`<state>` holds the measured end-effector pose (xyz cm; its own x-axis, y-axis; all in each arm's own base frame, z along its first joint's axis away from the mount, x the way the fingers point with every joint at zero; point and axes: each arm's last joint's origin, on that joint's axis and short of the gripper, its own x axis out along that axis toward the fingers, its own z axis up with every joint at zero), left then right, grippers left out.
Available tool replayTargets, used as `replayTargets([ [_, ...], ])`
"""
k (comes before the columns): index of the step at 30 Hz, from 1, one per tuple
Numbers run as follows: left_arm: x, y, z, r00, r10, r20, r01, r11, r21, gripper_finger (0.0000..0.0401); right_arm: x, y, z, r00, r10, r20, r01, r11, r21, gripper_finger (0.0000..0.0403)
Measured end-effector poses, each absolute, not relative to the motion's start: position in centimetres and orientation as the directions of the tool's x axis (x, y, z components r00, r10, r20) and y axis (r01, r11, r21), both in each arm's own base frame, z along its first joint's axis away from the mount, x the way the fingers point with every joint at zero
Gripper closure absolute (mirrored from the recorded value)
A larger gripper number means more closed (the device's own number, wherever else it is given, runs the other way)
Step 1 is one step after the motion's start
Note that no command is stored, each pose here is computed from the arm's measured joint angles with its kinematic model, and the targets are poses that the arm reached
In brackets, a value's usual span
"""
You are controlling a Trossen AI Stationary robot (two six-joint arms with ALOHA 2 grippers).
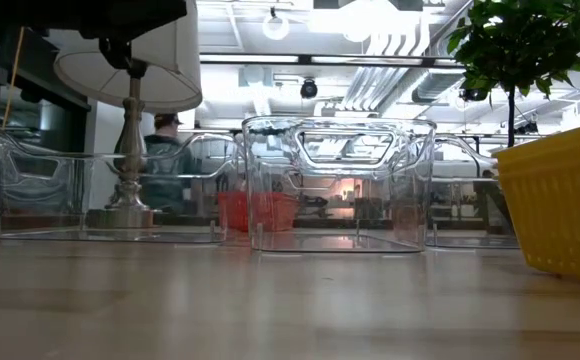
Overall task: Stack baskets by color
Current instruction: Stack the bottom orange bin on the top orange bins
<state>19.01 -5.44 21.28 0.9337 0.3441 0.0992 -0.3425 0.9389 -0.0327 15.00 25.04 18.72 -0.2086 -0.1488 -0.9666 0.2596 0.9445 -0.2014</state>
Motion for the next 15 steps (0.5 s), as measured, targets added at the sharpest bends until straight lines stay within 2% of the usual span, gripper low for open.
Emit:
replayTargets([
  [6, 19.0, -5.4, 21.2, 0.934, 0.344, 0.094, -0.343, 0.939, -0.028, 0.0401, 14.3, 23.9, 16.8, -0.268, -0.207, -0.941, 0.236, 0.933, -0.273, 0.0253],
  [10, 19.0, -5.4, 21.2, 0.934, 0.344, 0.093, -0.343, 0.939, -0.027, 0.0401, 14.1, 23.8, 16.0, -0.277, -0.175, -0.945, 0.203, 0.95, -0.236, 0.0264],
  [12, 19.0, -5.4, 21.2, 0.934, 0.344, 0.094, -0.343, 0.939, -0.028, 0.0401, 14.2, 23.9, 15.7, -0.274, -0.153, -0.949, 0.192, 0.959, -0.21, 0.0287],
  [15, 19.0, -5.4, 21.2, 0.934, 0.344, 0.094, -0.343, 0.939, -0.028, 0.0401, 14.1, 24.0, 15.7, -0.291, -0.138, -0.947, 0.179, 0.964, -0.195, 0.0352],
])
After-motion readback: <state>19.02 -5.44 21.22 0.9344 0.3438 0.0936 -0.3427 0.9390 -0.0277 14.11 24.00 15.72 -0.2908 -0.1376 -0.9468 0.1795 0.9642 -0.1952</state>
